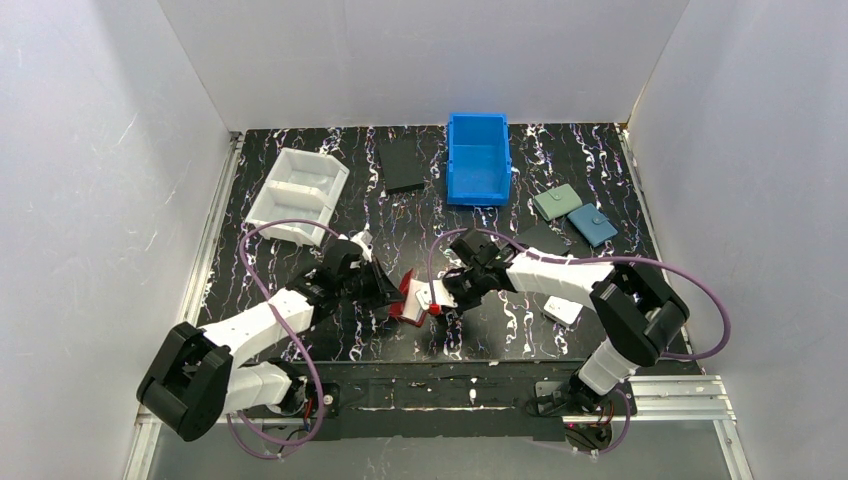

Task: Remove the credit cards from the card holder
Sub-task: Open the card holder at the center of the board, then remove the credit card from the card holder.

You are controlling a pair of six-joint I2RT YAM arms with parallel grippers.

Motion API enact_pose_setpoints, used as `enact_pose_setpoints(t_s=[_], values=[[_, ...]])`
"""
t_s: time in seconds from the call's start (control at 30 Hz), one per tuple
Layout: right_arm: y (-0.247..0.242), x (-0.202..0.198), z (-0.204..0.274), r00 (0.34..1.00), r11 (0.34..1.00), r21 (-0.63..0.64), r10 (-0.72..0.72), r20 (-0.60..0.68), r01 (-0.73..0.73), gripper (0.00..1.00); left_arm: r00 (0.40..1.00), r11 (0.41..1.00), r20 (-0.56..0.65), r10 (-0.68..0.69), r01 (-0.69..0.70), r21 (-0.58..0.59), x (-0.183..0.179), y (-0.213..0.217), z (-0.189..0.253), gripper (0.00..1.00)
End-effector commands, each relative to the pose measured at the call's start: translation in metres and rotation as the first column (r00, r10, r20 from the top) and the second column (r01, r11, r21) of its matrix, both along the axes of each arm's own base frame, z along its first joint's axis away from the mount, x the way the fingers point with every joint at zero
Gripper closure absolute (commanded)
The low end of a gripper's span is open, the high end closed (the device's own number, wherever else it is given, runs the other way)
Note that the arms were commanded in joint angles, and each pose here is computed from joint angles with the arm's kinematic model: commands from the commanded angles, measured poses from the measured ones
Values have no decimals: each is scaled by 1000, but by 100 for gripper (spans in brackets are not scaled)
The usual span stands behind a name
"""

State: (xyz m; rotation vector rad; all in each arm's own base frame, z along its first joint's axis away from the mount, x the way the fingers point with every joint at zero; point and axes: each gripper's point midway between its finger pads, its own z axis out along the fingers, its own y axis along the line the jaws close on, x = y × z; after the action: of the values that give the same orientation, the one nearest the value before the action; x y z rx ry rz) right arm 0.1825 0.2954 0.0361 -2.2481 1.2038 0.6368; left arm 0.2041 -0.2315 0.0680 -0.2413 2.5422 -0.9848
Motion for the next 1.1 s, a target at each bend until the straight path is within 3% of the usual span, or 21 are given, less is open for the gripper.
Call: enact_pose_setpoints(t_s=[0.0,0.17,0.37,0.7,0.8,1.07], values=[[-3,-7,27,998,998,37,51,32,-52,99,1000,999,-25,4,-3,48,1,15,-5,100],[-15,3,47,996,999,31,18,92,-21,99,999,997,-53,-4,8,80,6,22,-8,100],[-19,9,60,994,1000,17,2,112,-4,99,993,978,-114,-4,28,207,8,37,-27,96],[-2,19,87,995,998,66,-12,100,5,99,995,933,-104,9,29,359,14,60,-24,70],[2,20,88,996,998,67,-7,86,1,99,999,945,-47,-8,23,326,19,55,-6,63],[-5,15,67,998,999,34,-15,64,12,99,982,989,133,-136,125,84,10,22,54,39]])
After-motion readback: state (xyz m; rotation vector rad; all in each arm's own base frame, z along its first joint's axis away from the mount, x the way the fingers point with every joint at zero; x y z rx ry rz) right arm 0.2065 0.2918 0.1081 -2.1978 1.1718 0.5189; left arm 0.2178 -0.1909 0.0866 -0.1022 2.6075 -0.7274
